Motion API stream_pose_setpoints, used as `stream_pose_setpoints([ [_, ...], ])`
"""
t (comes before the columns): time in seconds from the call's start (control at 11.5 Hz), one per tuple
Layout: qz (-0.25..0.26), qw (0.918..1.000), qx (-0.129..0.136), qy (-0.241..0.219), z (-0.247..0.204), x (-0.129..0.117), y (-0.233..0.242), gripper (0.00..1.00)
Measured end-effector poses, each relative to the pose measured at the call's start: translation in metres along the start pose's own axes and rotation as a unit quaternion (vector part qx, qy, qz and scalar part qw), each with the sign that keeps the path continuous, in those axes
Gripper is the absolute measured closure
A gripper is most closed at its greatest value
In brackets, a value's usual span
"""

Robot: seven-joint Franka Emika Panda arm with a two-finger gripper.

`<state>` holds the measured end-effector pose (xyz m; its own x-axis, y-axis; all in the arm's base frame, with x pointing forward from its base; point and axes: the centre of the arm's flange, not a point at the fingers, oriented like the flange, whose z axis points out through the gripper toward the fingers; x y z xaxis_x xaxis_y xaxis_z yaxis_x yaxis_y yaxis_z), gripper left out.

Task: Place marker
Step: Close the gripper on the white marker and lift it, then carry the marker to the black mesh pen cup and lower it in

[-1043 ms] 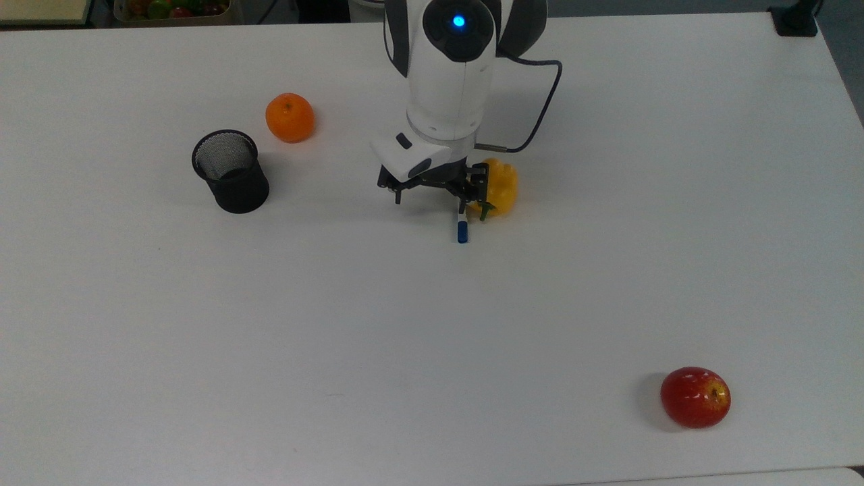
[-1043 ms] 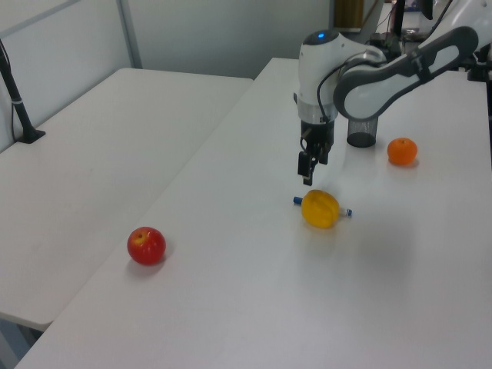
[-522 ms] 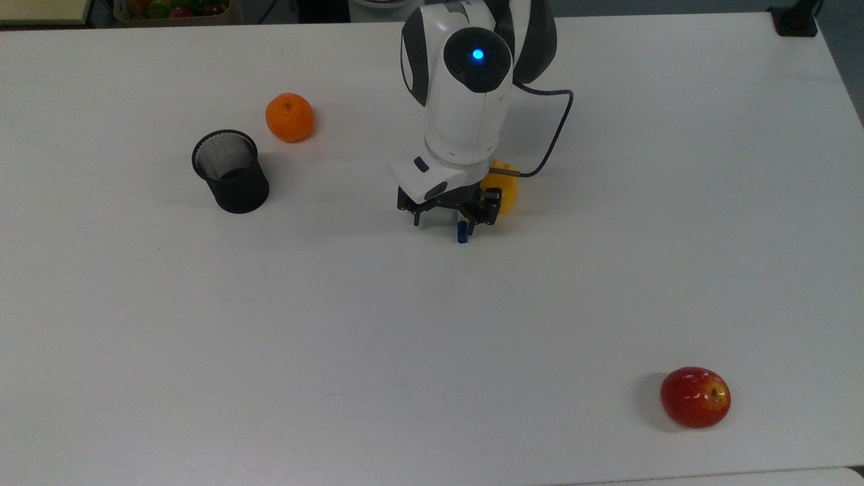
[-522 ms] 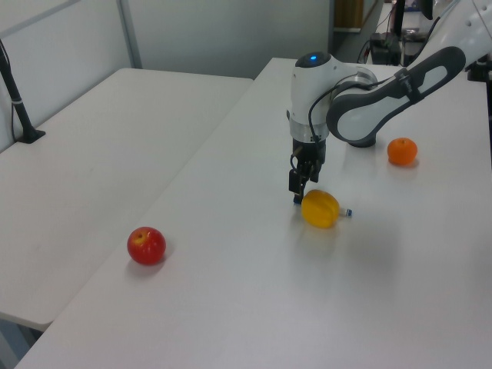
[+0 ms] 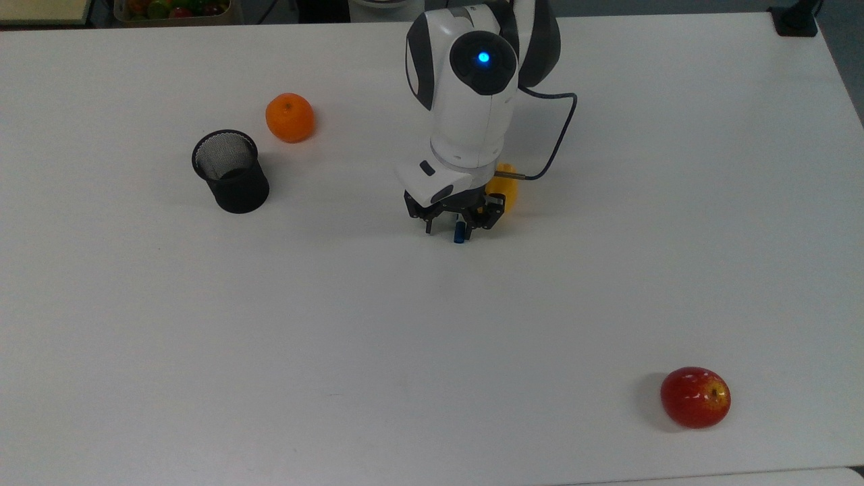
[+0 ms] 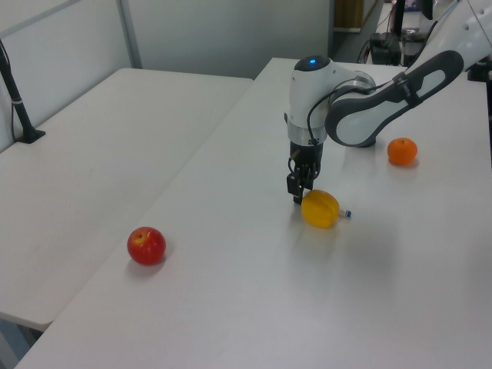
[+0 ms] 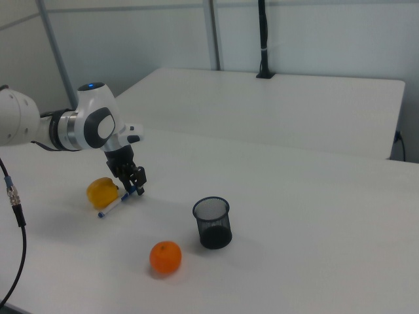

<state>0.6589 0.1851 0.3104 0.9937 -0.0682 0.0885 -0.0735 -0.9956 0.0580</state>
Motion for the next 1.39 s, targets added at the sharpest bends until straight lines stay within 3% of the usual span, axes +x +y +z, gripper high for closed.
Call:
stream_pose_setpoints([
  [0.09,-0.001,1.0000,-0.001,-0.001,0.002,0.000,-0.001,0.40],
  [0.17,-0.001,1.0000,-0.001,-0.003,0.005,-0.001,-0.001,0.50],
  [0.35,-0.002,1.0000,-0.001,-0.003,0.005,-0.001,-0.002,0.59],
  [0.43,-0.003,1.0000,0.000,-0.003,0.005,-0.001,-0.004,0.74],
  [0.61,-0.003,1.0000,0.000,-0.002,0.004,-0.001,-0.004,0.82],
  [1.04,-0.001,1.0000,0.003,0.007,-0.008,0.004,-0.003,0.82],
  [1.39,-0.009,0.9998,-0.006,-0.014,-0.079,0.003,0.024,0.82],
])
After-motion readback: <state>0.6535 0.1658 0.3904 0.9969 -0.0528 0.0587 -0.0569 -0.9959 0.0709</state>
